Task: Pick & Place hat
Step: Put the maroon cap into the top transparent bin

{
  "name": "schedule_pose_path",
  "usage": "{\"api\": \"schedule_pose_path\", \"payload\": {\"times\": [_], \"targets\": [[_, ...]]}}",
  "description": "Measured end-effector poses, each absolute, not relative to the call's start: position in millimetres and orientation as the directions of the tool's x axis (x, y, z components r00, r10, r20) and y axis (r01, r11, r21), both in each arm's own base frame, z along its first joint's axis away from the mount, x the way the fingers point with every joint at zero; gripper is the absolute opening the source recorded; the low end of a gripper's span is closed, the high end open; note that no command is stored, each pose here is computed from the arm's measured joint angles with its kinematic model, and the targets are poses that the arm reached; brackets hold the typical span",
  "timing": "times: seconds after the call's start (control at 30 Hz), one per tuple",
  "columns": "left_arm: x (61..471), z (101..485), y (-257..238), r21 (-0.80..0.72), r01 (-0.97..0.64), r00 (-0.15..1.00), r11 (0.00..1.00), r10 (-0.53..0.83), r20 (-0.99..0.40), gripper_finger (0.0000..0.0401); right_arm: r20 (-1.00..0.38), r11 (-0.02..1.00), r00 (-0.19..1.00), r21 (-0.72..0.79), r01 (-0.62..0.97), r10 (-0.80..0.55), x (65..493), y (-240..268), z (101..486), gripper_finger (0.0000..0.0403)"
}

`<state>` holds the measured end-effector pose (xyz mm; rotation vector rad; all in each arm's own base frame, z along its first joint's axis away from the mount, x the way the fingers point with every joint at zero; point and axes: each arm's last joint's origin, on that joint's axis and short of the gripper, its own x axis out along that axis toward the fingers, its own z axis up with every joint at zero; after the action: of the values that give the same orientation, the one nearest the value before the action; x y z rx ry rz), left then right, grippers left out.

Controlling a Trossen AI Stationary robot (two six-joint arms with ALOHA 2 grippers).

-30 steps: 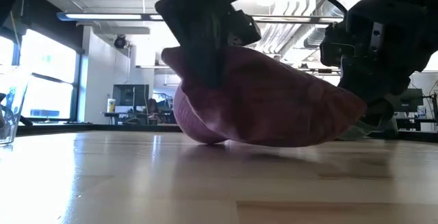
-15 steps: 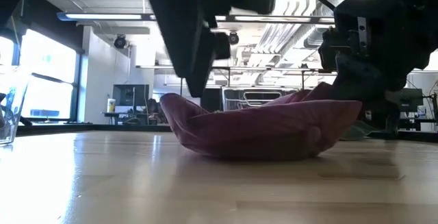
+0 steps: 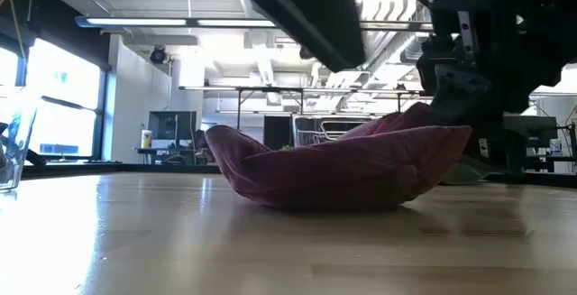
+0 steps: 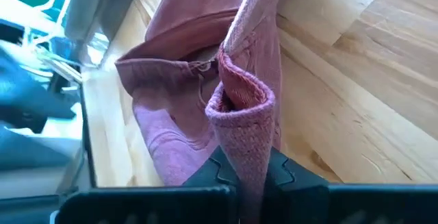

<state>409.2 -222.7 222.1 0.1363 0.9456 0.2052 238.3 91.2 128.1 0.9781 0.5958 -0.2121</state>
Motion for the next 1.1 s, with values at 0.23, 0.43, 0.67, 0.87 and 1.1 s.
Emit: {"api": "schedule_pose_path", "payload": {"times": [0.23, 0.43, 0.67, 0.87, 1.1], "targets": [[420.3, 215.2, -191.9, 0.106, -0.259, 0.479, 0.96, 0.223, -0.849, 0.0187, -0.556, 0.535, 0.821, 0.737, 0.413, 0.132, 239.9, 90.0, 129.1, 0.0008], [437.4, 221.0, -153.5, -0.11, -0.29, 0.436, 0.951, 0.029, -0.899, 0.0132, -0.556, 0.534, 0.821, 0.737, 0.414, 0.13, 239.8, 90.0, 129.1, 0.0007], [445.8, 198.8, -129.4, -0.103, -0.428, 0.352, 0.898, 0.06, -0.934, 0.0067, -0.573, 0.521, 0.811, 0.73, 0.442, 0.116, 238.7, 89.4, 127.4, 0.0012], [442.5, 199.0, -129.3, -0.092, -0.461, 0.325, 0.883, 0.071, -0.943, 0.0075, -0.618, 0.526, 0.78, 0.699, 0.484, 0.104, 235.6, 88.1, 123.0, 0.0006], [434.7, 179.9, -128.0, -0.062, -0.503, 0.226, 0.862, 0.062, -0.972, 0.0121, -0.601, 0.515, 0.791, 0.716, 0.471, 0.113, 236.6, 89.2, 124.6, 0.0013]]}}
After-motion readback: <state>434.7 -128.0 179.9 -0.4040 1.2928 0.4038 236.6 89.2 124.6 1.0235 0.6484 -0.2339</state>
